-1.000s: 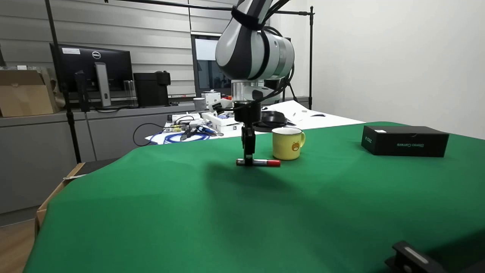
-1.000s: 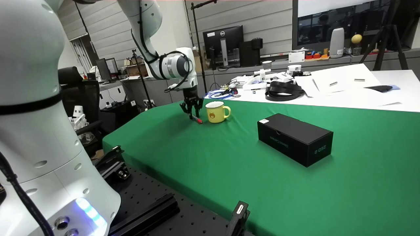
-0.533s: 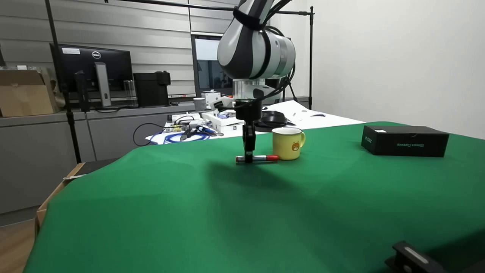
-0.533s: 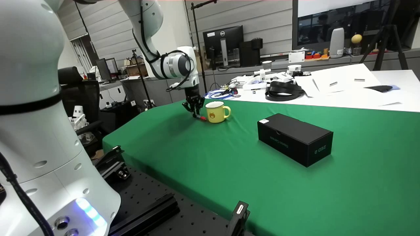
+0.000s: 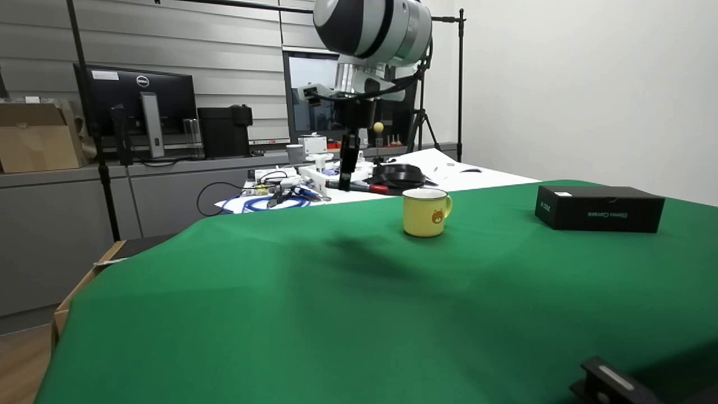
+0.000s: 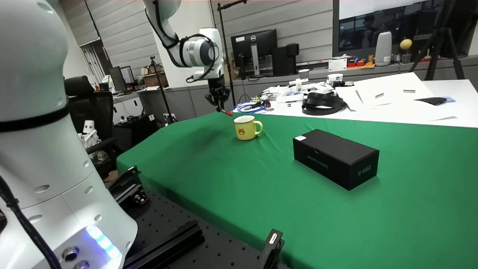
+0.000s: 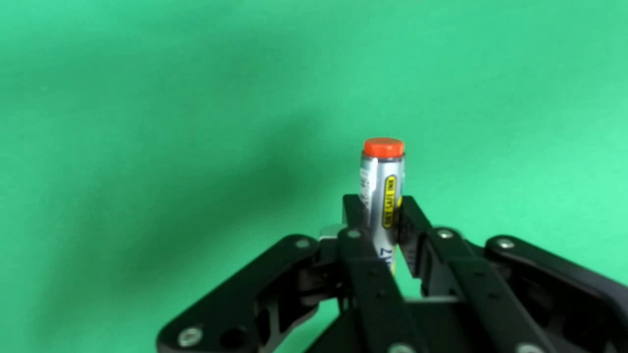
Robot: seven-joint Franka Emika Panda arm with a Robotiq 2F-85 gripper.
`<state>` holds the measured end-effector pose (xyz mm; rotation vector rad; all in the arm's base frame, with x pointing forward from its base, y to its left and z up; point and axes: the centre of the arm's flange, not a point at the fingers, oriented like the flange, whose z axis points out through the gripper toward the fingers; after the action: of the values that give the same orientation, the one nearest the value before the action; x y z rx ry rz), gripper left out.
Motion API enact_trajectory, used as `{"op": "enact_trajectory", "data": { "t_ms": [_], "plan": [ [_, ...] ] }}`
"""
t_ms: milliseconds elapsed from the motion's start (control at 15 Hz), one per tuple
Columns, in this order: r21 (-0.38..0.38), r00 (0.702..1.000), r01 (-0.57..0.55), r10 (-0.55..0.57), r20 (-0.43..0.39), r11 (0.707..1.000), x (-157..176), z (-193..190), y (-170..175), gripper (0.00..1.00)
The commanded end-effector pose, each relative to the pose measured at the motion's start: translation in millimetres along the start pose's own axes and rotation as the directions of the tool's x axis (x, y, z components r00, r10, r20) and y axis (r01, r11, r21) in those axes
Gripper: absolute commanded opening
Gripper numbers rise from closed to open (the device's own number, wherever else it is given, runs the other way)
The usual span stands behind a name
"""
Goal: Put the marker in the cup
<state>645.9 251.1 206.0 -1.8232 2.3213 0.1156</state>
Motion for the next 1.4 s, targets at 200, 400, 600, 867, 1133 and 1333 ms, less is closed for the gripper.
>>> {"op": "enact_trajectory", "data": {
  "t_ms": [200, 400, 600, 867, 1133, 1333],
  "plan": [
    [-0.017, 0.945, -0.015, 0.02, 0.328, 1.0, 32, -73, -20, 0.05],
    [-0.041, 0.906, -0.044, 0.058, 0.42, 0.998, 57, -80, -27, 0.05],
    [-0.077, 0.881, -0.083, 0.109, 0.46, 0.994, 84, -75, -26, 0.05],
    [-0.123, 0.875, -0.122, 0.165, 0.455, 0.985, 114, -66, -15, 0.05],
    [-0.129, 0.883, -0.17, 0.209, 0.42, 0.977, 141, -63, -7, 0.05],
    [-0.119, 0.89, -0.193, 0.225, 0.397, 0.974, 157, -57, -5, 0.05]
  ]
}}
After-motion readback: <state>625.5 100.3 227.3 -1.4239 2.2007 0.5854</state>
